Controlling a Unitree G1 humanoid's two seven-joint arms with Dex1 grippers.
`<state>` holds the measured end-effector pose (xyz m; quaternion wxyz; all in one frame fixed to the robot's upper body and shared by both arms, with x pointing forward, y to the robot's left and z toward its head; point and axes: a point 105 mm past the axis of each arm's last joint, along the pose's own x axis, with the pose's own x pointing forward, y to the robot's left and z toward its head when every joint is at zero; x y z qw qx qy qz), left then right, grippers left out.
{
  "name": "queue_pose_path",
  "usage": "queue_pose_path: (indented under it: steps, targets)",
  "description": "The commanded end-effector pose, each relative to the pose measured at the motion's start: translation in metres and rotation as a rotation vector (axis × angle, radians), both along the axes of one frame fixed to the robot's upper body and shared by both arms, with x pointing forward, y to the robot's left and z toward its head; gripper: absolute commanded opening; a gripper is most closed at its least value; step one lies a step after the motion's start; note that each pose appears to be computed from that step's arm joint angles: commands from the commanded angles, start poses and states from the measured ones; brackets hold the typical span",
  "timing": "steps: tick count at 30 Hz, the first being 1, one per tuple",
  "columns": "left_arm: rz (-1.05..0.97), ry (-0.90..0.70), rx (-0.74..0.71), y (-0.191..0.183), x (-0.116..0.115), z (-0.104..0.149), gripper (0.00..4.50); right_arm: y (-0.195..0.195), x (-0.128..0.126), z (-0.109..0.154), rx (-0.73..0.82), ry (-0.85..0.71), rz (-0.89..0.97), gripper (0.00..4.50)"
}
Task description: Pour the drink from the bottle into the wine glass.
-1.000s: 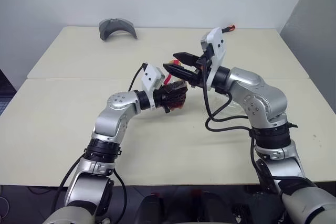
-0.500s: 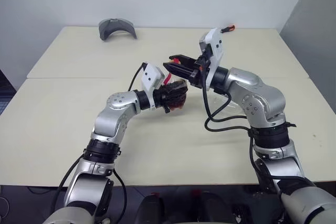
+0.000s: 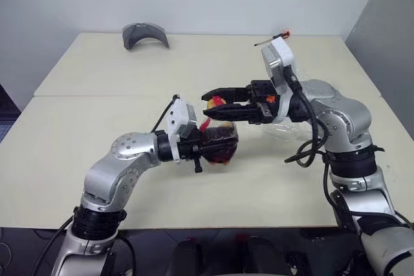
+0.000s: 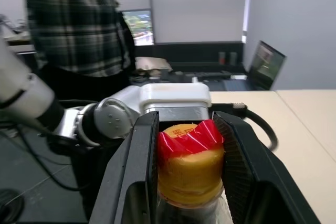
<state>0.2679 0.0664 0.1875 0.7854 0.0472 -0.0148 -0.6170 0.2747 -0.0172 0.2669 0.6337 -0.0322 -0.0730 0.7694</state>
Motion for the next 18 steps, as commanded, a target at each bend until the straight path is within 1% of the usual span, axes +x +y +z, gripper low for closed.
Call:
queue_pose_path:
  steps: [1, 5, 8, 11, 12, 14, 15, 18]
  targets:
    - [-0.074, -0.062, -0.056, -0.009, -0.017, 0.021, 0.9, 0.012, -0.017, -0.007, -0.058, -0.055, 0.128, 1.26]
    - [-0.057, -0.055, -0.059, -0.007, -0.015, 0.019, 0.9, 0.013, -0.01, -0.007, -0.055, -0.057, 0.094, 1.26]
    - [-0.041, -0.053, -0.057, -0.005, -0.013, 0.017, 0.9, 0.009, 0.0, -0.006, -0.052, -0.025, 0.034, 2.36]
    - [-0.014, -0.045, -0.051, -0.002, -0.009, 0.014, 0.9, 0.004, 0.008, -0.004, -0.04, 0.0, -0.036, 3.36]
    - [0.007, -0.042, -0.054, -0.001, -0.005, 0.015, 0.9, 0.001, 0.01, -0.003, -0.033, 0.01, -0.066, 3.66]
    - [0.053, -0.037, -0.068, 0.002, 0.003, 0.018, 0.89, -0.005, 0.012, -0.001, -0.019, 0.02, -0.121, 4.38]
    - [0.073, -0.037, -0.072, 0.004, 0.007, 0.02, 0.89, -0.008, 0.012, 0.0, -0.014, 0.027, -0.143, 4.5]
    - [0.141, -0.047, -0.062, 0.012, 0.018, 0.02, 0.89, -0.017, 0.014, 0.003, 0.013, 0.037, -0.237, 4.5]
